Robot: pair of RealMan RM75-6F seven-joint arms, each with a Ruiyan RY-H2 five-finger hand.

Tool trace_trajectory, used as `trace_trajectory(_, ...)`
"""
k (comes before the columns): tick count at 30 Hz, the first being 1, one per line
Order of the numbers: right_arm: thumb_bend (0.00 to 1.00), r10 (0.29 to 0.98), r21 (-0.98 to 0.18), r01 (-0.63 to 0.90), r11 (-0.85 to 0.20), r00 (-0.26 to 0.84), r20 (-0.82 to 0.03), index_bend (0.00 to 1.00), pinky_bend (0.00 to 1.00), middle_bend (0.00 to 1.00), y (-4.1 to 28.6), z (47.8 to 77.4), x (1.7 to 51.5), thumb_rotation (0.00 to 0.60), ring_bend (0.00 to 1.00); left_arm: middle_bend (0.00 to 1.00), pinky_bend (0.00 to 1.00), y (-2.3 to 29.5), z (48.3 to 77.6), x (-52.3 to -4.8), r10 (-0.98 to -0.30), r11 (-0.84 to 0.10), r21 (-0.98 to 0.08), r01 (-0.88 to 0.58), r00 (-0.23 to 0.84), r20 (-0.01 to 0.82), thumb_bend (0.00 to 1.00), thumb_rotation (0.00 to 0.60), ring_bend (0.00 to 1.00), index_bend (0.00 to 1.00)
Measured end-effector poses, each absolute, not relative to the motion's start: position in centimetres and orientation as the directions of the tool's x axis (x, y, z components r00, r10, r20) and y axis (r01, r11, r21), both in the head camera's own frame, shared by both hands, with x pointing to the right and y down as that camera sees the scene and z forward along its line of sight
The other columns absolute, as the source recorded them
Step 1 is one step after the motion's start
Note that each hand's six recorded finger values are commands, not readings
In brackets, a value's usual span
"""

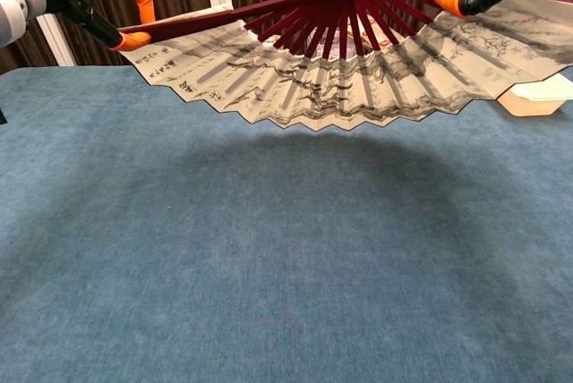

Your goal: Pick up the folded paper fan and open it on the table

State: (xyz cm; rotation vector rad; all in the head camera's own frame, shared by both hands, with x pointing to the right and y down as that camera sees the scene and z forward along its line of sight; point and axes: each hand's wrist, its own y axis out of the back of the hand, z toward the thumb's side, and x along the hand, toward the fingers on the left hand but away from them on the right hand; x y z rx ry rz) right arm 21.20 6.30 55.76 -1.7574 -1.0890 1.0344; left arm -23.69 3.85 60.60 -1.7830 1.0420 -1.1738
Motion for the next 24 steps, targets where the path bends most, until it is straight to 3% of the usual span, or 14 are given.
trace_trajectory(14, 0.50, 0.936, -0.931, 0.238, -0.275, 0.287, -0.203, 0.79, 0.00, 0.21, 6.2, 56.1, 22.7, 0.600, 0.00, 0.12, 0.05, 4.2, 60.5, -21.7, -0.906, -0.389, -0.890, -0.237, 0.273, 0.324, 0.54, 0.600, 0.00, 0.72)
trace_trajectory(24, 0.50, 0.931, -0.924, 0.233, -0.304, 0.278, -0.236, 0.79, 0.00, 0.21, 7.5, 56.6, 24.3, 0.600, 0.00, 0.12, 0.05, 5.0, 60.6, -21.9, -0.900, -0.402, -0.886, -0.232, 0.280, 0.335, 0.54, 0.600, 0.00, 0.72)
